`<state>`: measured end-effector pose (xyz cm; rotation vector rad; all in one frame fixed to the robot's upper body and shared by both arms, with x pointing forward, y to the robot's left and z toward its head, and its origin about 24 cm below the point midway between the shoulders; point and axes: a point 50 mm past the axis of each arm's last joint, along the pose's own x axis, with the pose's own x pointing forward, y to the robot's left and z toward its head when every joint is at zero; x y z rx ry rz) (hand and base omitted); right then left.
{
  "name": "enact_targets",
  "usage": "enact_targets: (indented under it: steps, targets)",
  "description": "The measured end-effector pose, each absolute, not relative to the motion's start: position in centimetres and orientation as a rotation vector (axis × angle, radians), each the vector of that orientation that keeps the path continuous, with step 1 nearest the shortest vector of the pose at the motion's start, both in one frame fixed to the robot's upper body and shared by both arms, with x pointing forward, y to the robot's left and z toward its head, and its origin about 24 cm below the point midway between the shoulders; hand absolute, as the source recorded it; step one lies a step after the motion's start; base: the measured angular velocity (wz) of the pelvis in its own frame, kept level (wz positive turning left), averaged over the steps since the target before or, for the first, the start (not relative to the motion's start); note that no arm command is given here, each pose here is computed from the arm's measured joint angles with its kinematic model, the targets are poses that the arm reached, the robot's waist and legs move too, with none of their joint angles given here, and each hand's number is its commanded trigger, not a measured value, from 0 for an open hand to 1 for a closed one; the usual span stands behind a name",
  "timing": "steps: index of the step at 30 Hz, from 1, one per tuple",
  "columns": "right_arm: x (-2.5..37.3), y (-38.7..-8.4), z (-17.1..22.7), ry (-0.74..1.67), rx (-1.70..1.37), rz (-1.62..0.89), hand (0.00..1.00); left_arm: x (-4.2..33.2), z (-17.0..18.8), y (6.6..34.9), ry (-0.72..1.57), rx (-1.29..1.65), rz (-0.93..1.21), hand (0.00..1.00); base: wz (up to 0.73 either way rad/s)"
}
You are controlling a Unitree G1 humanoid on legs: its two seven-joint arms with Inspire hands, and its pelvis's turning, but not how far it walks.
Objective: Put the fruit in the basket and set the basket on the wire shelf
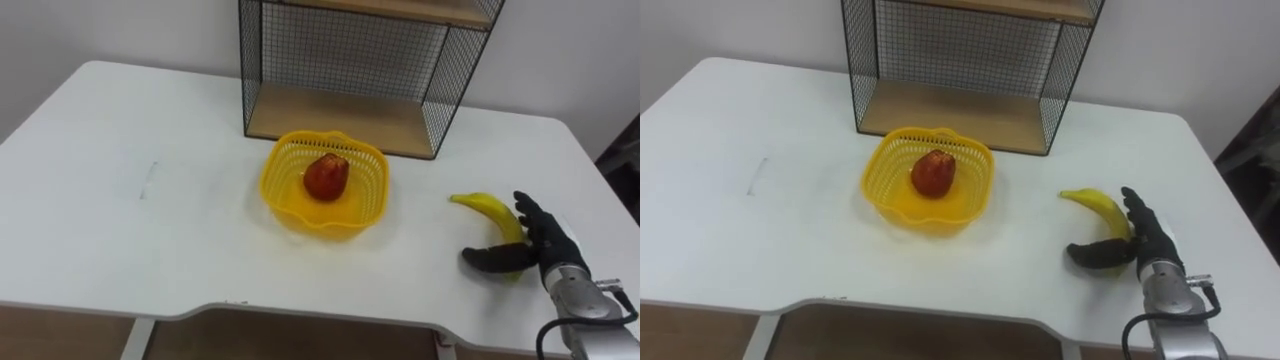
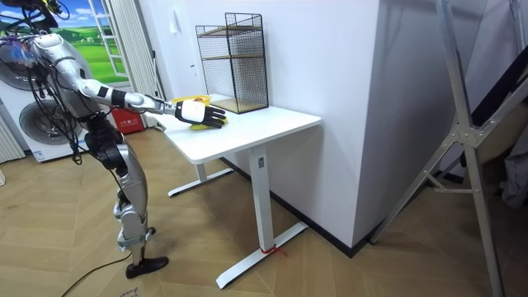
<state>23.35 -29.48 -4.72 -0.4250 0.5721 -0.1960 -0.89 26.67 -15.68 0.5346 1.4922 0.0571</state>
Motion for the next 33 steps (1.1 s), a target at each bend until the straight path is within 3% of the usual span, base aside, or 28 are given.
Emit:
enact_targets:
  steps: [3, 5, 33]
  targets:
    - [23.2, -29.5, -5.0, 0.581, -0.430, -0.186, 0.00, -0.8, -15.7, 26.7, 1.491, 0.536, 0.056, 0.00, 0.00]
    - [23.2, -29.5, -5.1, 0.590, -0.441, -0.178, 1.00, -0.8, -15.7, 26.7, 1.489, 0.536, 0.056, 0.00, 0.00]
    - [23.5, -30.6, -4.2, 0.586, -0.537, -0.241, 1.00, -0.8, -15.7, 26.6, 1.483, 0.536, 0.054, 0.00, 0.00]
